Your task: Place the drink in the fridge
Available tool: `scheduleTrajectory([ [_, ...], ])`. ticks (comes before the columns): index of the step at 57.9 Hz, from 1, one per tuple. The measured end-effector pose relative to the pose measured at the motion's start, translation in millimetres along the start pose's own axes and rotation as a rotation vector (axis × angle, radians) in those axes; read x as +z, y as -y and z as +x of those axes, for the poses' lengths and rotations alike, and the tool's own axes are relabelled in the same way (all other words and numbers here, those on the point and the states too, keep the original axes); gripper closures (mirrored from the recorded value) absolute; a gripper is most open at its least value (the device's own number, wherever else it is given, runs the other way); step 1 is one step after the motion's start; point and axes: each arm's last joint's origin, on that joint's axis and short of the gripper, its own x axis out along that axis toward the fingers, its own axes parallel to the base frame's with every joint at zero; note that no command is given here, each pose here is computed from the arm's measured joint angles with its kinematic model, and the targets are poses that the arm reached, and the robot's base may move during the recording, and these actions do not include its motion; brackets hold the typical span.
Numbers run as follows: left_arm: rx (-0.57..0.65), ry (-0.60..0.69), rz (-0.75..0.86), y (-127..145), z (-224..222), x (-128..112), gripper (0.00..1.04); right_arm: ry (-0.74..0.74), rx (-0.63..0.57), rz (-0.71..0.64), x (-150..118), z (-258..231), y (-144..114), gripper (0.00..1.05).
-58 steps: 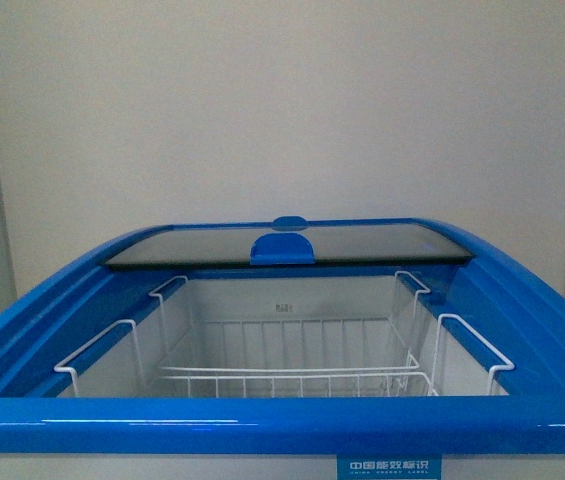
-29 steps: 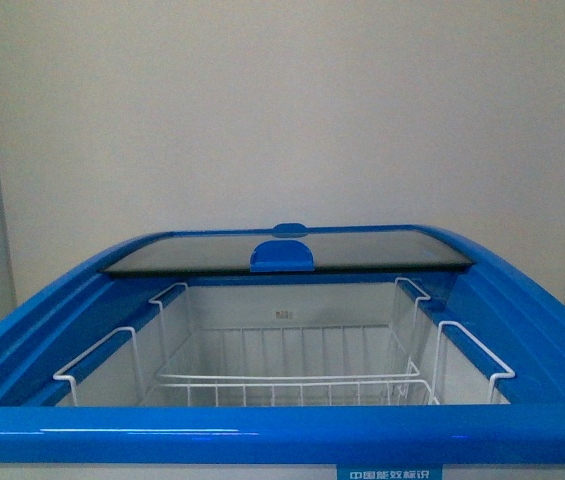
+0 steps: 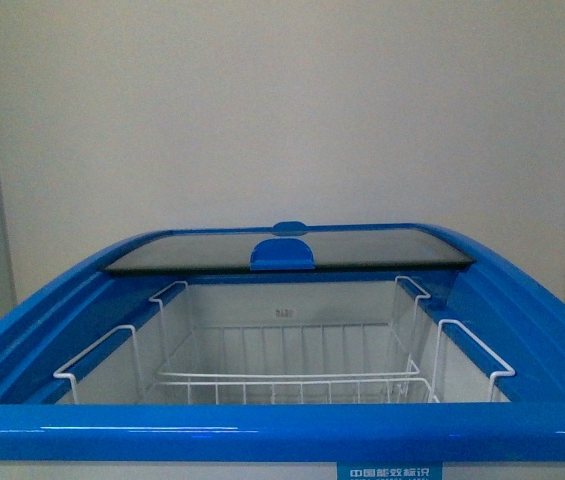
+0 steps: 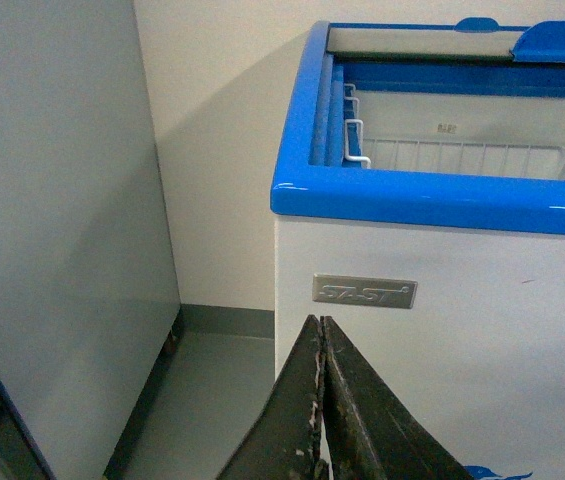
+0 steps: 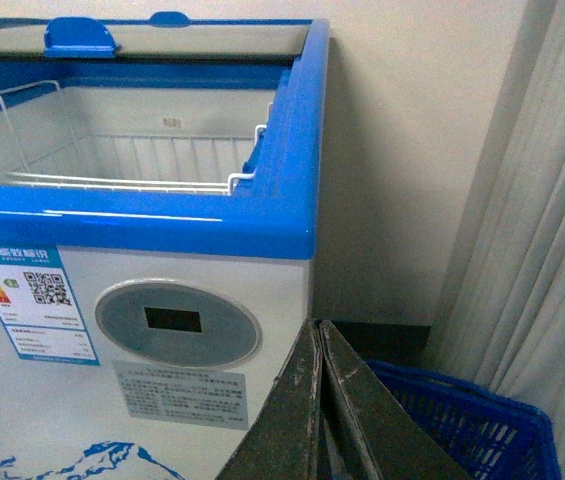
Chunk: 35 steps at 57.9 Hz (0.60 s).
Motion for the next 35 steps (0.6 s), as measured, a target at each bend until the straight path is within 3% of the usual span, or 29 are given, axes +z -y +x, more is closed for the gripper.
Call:
scheduleTrajectory([
  [35,0.0,0.0,0.0,0,0,0,1.02,0.016,-0.001,0.0,-8,-17,0,1.02],
])
